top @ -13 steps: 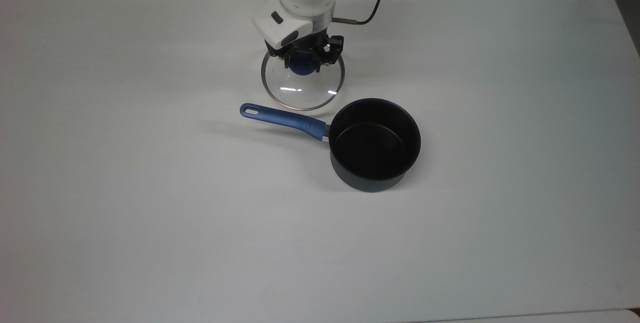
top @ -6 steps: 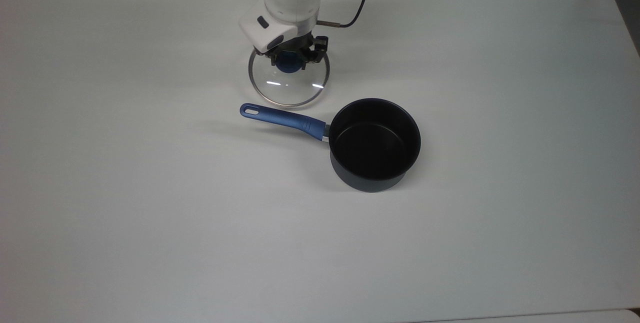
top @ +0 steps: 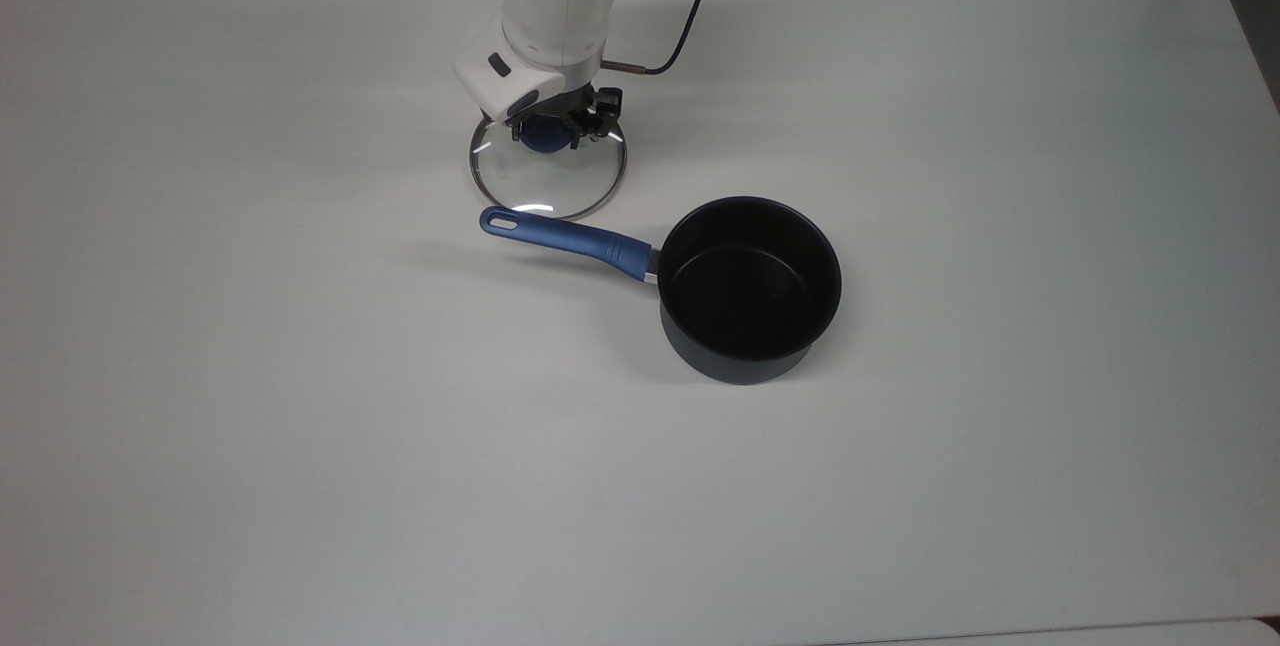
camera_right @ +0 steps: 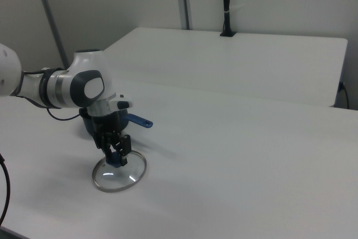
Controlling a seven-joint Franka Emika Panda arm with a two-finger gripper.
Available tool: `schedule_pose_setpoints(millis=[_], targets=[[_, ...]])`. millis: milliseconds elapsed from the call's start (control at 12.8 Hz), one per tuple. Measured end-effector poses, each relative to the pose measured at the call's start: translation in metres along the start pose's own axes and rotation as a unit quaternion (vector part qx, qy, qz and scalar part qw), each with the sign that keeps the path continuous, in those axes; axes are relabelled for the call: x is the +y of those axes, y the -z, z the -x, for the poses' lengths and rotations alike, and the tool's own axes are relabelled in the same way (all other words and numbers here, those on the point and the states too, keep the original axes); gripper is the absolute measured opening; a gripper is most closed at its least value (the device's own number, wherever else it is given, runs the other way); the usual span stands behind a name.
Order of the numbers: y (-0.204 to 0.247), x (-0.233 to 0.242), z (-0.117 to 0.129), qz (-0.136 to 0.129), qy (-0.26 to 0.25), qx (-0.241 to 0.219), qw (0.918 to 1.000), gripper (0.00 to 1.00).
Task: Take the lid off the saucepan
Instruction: 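Open the gripper, release the lid knob, and raise the gripper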
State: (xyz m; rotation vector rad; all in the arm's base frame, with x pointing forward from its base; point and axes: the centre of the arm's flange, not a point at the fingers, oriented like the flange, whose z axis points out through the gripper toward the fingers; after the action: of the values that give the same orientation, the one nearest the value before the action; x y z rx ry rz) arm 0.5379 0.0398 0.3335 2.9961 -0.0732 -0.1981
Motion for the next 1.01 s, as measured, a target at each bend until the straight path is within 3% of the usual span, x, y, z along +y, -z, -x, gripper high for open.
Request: schedule_pose_setpoints(millis=[156, 312, 390, 468, 546, 702, 858, 1014], targets=[[0.0, 0.0, 0.0, 0.0, 0.0, 0.0, 1.0, 0.61], [-0.007, 0.0, 0.001, 0.001, 0.0, -0.007, 1.0, 0.68], [-0.004, 0.001, -0.001, 0.001, -0.001, -0.003, 1.0, 0.76], [0.01, 0.002, -0.008, -0.001, -0.003, 0.009, 1.0, 0.9], [0.039, 0.005, -0.018, -0.002, -0.007, 0.025, 0.9997, 1.0], [0.112, 0.005, -0.029, -0.005, -0.012, 0.048, 0.9988, 1.0], [0.168, 0.006, -0.025, -0.002, -0.014, 0.047, 0.9988, 1.0], [0.201, 0.027, -0.022, -0.002, -0.02, 0.047, 0.9987, 1.0]])
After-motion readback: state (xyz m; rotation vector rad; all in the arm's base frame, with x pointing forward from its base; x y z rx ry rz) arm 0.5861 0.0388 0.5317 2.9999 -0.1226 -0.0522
